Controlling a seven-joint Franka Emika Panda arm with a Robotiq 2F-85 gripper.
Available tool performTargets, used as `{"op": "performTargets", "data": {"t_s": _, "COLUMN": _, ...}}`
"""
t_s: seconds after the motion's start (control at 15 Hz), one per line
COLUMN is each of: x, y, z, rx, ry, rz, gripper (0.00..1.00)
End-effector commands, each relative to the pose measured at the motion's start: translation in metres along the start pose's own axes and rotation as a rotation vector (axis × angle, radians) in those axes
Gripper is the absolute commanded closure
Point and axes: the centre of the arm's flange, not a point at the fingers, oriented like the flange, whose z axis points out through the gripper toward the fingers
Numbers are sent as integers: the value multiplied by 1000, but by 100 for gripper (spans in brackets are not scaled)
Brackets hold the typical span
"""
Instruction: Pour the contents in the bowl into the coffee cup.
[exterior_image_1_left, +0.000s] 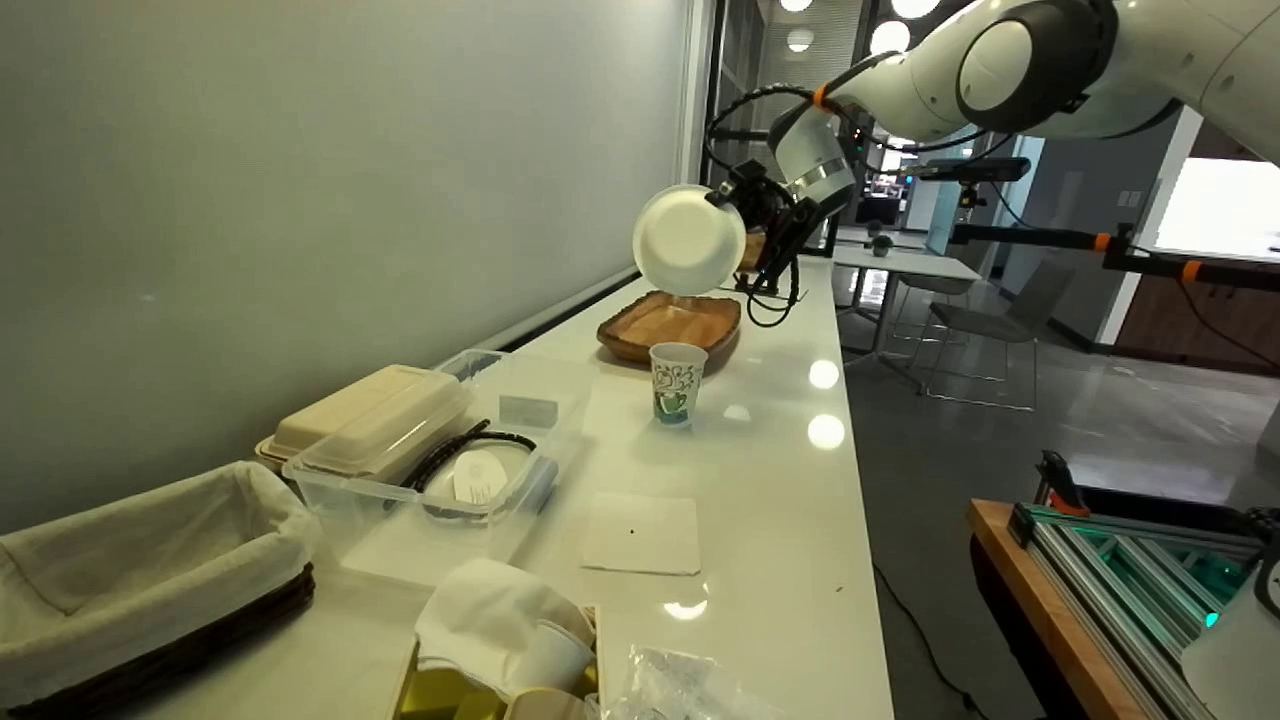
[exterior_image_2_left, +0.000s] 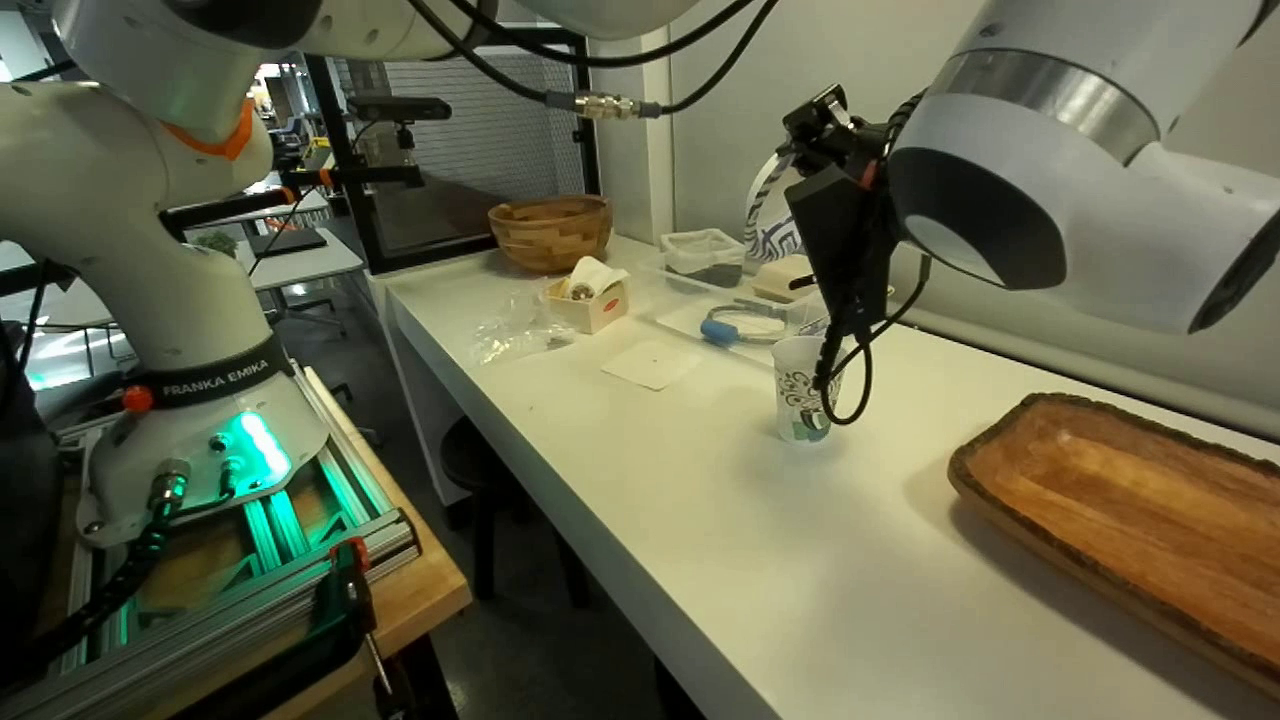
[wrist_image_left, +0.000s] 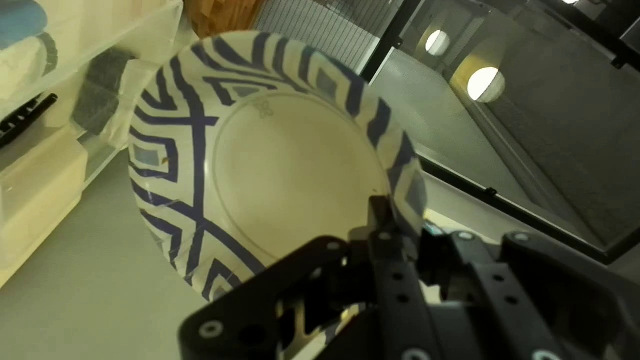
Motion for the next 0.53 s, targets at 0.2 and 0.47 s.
{"op": "performTargets", "data": {"t_s": 0.2, "x": 4, "y": 11, "z": -10, "rx": -124, "ry": 23, "rz": 45, "gripper": 98}}
{"op": "performTargets", "data": {"t_s": 0.47, "x": 10, "y": 3, "z": 8, "rx": -229, "ry": -4, "rz": 52, "gripper": 98}}
